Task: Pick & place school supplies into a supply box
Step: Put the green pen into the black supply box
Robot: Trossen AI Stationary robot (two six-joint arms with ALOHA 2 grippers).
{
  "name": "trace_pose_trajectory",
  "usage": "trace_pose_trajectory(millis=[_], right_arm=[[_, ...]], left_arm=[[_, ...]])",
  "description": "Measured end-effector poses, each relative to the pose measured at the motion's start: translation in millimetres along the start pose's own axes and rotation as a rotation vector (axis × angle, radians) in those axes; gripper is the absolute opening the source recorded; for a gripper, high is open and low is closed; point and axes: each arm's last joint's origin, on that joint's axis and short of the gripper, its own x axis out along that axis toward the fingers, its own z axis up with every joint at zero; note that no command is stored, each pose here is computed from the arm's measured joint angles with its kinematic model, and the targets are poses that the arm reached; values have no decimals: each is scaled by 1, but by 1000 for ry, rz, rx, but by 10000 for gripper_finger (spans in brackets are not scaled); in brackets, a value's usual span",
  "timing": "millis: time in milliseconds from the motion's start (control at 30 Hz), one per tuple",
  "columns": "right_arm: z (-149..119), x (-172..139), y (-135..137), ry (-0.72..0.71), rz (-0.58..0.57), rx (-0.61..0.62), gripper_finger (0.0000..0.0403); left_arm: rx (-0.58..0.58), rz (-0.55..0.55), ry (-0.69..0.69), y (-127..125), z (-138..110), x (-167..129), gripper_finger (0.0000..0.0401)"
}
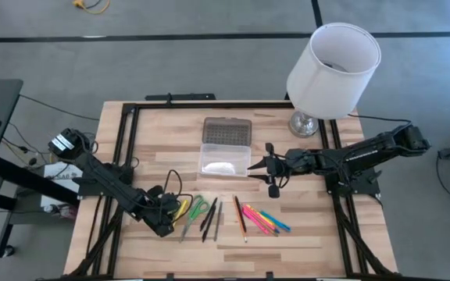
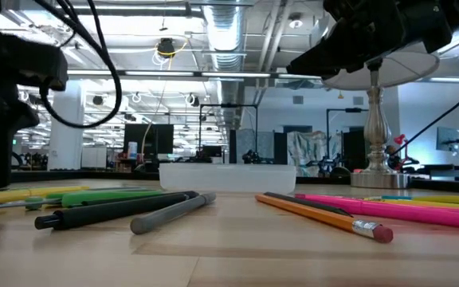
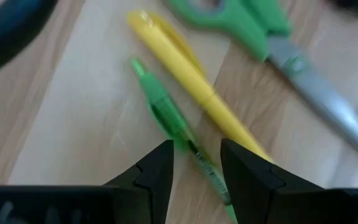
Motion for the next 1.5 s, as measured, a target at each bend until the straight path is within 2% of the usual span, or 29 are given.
trace_pose_trajectory(millis=[167, 333, 800, 900, 1233, 1500], right_arm=[[0, 0, 0, 0, 0, -1, 107], [0, 0, 0, -1, 0, -5, 107], [1, 0, 0, -8, -2, 2, 107], [0, 0, 0, -5, -1, 11, 107], [0, 0, 0, 3, 0, 18, 107], [0, 0, 0, 4, 0, 18, 107]], left_arm=[[25, 43, 43, -3, -3, 15, 128], [12, 56, 44, -1, -4, 15, 128], [-122, 150, 83, 15, 5, 16, 127], [-140, 166, 99, 19, 7, 17, 116], [-165, 159, 146, 22, 9, 17, 39], [-162, 178, 137, 24, 11, 17, 42]])
